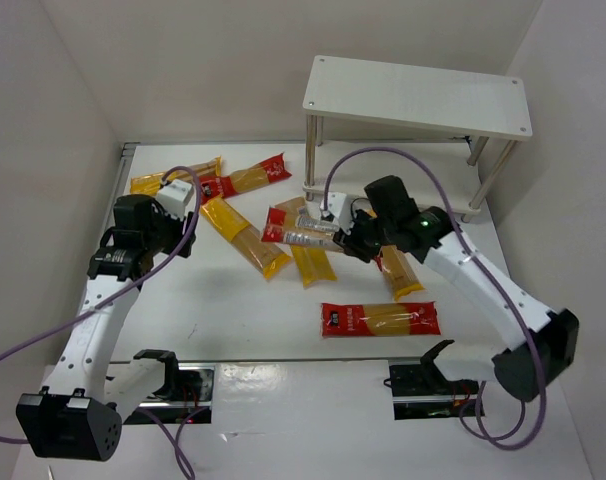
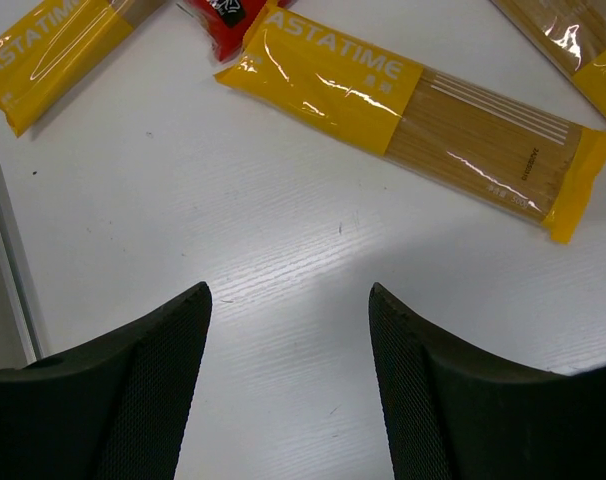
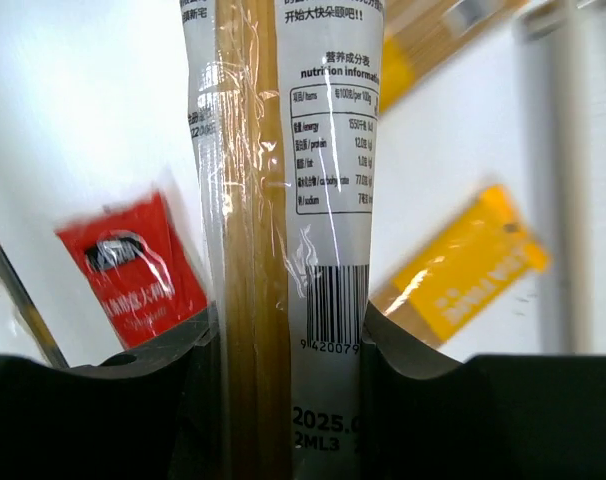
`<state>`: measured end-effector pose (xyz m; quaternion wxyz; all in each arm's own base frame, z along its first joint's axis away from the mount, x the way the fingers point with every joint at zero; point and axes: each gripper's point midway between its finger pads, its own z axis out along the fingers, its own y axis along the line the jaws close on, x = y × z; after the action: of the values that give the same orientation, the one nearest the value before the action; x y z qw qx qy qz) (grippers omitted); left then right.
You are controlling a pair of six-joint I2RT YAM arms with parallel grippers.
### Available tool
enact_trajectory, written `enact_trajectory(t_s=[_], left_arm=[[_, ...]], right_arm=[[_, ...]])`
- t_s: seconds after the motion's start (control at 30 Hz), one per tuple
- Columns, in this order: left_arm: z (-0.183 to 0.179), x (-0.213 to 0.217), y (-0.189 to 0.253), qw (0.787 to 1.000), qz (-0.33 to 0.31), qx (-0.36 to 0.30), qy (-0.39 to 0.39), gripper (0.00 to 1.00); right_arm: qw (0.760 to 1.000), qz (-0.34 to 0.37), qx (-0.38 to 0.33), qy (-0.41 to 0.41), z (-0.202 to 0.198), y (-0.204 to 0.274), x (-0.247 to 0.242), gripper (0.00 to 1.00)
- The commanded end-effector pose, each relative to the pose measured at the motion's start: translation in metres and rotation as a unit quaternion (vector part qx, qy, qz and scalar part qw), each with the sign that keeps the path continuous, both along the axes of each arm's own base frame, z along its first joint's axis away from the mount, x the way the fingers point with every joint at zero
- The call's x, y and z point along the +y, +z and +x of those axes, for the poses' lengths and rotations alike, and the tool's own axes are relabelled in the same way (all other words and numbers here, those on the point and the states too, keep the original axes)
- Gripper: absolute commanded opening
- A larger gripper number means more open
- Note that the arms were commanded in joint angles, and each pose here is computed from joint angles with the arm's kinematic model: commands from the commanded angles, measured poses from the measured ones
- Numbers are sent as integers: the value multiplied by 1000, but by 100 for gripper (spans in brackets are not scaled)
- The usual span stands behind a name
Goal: Place and organize the pasta boxes and bags onto the shelf
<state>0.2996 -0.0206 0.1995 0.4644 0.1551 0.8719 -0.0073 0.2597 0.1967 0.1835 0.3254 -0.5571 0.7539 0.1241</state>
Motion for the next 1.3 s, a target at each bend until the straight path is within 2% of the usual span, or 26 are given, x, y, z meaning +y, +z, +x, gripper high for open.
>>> enact_trajectory(t_s=[0.0,0.17,0.27,0.37,0.47,0.6,0.63,0.67,0.73,0.83,1.17,1.27], left_arm=[[1,1,9,1000,0,-26,2,71],[1,5,9,1000,5,-26,10,71],[3,6,3,1000,8,-16,13,71],[5,8,-3,1000,11,-4,17,71],[7,9,-10,1000,14,8,21,71],[9,11,-16,999,17,18,25,71],[9,11,-16,999,17,18,25,74],[9,11,-16,999,17,18,25,86],[10,13,-23,999,20,29,28,97],[9,15,-27,998,27,38,29,100],[10,18,-29,998,33,42,36,100],[10,18,-32,998,33,47,36,100]], right_arm=[[990,108,-83,-37,6,81,8,0],[971,154,-128,-132,28,116,-20,0],[953,164,-170,-191,48,148,-36,0],[937,165,-180,-249,70,161,-57,0],[917,186,-216,-279,89,202,-69,0],[904,192,-240,-297,101,236,-79,0],[900,199,-249,-296,104,251,-78,0],[899,202,-246,-300,105,255,-81,0],[893,209,-258,-303,109,272,-84,0],[889,220,-264,-304,112,287,-86,0],[916,241,-229,-225,88,292,-62,0],[930,245,-198,-188,77,285,-52,0]])
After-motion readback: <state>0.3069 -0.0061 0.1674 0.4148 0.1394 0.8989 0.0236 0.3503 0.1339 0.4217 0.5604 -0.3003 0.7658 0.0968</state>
